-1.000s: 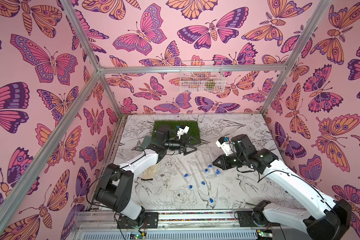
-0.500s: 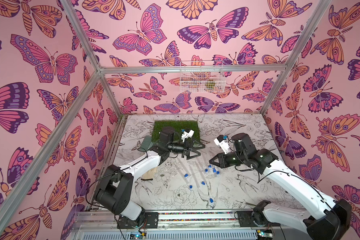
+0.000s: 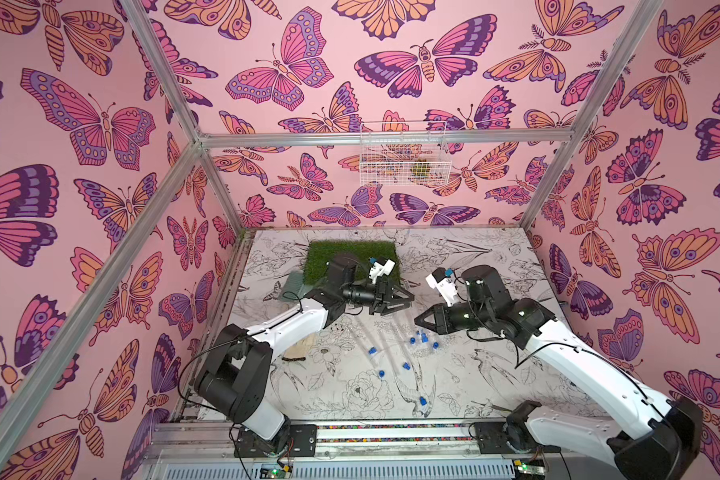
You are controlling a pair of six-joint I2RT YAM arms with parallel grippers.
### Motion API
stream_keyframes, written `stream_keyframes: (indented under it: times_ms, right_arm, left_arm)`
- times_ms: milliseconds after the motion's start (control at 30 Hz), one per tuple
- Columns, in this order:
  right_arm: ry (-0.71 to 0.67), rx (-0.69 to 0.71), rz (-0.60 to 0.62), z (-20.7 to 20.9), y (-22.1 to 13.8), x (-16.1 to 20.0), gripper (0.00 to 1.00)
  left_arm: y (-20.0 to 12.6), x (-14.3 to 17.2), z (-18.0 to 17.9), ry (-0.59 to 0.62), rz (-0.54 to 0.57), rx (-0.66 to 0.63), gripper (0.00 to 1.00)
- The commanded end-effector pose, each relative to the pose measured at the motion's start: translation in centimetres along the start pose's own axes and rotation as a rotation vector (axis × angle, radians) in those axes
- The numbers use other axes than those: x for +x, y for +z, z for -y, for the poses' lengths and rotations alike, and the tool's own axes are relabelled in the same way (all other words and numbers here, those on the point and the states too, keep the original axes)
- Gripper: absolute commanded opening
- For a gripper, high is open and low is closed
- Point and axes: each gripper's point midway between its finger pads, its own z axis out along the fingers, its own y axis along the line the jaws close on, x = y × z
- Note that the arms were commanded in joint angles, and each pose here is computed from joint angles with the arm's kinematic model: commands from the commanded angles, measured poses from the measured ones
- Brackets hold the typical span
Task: Remove stoppers from test tubes
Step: Pick up the test tube at the center of the board.
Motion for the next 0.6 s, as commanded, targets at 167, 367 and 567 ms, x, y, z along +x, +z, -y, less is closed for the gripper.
stream_keyframes:
  times_ms: [167,367,567]
  right_arm:
    - [0.007,-0.035,0.001,-0.89,0.61,-0.11,0.12]
    - [0.001,-0.039,-0.002,-1.24,0.97,-0.07,0.12]
    - [-0.002,-0.045,-0.005,-1.55,1.20,-0.07,0.12]
  left_arm:
    - [0.46,-0.22,0.36,0.035,0.004,-0.005,0.47]
    - [0.69,0.02,0.26,0.032,-0.004,-0.005,0.39]
    - [0.67,0.04,0.29,0.032,-0.006,-0.004,0.33]
